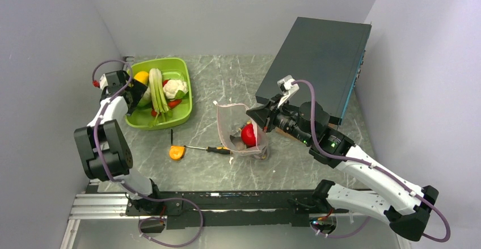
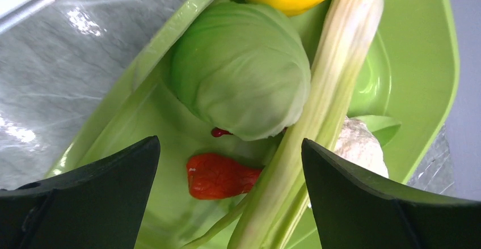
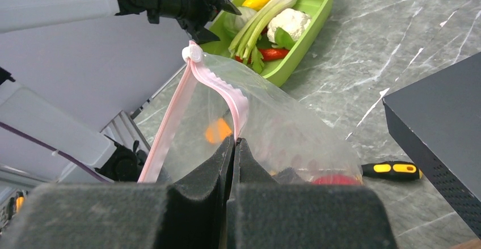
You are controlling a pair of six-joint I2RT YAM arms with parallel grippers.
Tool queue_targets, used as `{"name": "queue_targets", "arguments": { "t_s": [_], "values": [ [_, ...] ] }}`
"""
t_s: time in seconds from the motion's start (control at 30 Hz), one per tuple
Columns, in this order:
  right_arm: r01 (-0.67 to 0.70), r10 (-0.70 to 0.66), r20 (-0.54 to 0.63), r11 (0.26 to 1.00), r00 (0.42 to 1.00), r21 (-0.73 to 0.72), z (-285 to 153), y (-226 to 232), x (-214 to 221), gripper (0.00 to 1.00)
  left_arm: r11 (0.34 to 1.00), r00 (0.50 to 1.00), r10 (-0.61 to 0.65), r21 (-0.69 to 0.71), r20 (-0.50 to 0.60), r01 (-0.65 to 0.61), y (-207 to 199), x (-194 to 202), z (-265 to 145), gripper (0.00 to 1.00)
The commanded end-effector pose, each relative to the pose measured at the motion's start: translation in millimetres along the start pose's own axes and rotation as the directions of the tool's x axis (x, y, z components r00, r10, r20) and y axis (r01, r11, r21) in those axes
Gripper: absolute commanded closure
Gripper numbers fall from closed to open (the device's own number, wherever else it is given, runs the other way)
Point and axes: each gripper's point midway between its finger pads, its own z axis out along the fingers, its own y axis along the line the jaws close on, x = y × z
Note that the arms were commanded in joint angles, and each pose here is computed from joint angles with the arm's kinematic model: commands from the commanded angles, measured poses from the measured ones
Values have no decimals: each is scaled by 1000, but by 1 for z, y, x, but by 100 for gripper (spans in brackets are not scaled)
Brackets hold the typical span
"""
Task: Place the food in the zip-top bag and seal the zipper
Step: Pick up the fake vegetable from the bin.
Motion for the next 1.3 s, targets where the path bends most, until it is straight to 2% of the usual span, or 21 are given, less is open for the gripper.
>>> {"name": "queue_targets", "arguments": {
  "t_s": [0.0,0.23,0.53,0.73,0.77,0.9,1.0,1.07,1.17,1.2,1.27],
  "values": [
    [10,-8,41,999,999,-34,-1,10,-15,100,989,992,-123,87,17,121,-28,-14,9,0],
    [13,-12,33,1000,999,-23,-1,7,-13,100,979,981,-194,69,22,192,-21,-10,23,0],
    [7,-6,20,1000,1000,-25,3,8,-11,100,976,974,-217,43,67,215,-13,-16,37,0],
    [3,-3,17,1000,1000,-27,4,9,-12,100,975,974,-221,-6,44,221,-7,-11,47,0],
    [1,-1,15,1000,1000,-29,5,9,-11,100,977,976,-214,-7,47,214,-6,-10,48,3],
    [-9,9,16,999,1000,-32,5,10,-12,100,985,983,-174,3,67,174,0,-9,40,46],
    [-14,14,16,1000,1000,-27,6,9,-11,100,992,987,-126,29,100,124,0,-14,24,71],
    [-14,14,15,1000,1000,-22,7,8,-10,100,996,989,-80,47,124,74,-1,-19,10,83],
    [-10,10,14,1000,1000,-2,10,4,-9,100,996,987,-47,79,152,35,-4,-25,-15,97],
    [-9,9,12,1000,1000,2,11,3,-9,100,996,986,-36,89,161,22,-6,-27,-24,100],
    [-7,7,13,1000,1000,3,11,3,-9,100,994,984,-25,106,176,6,-9,-31,-43,100]
  ]
}}
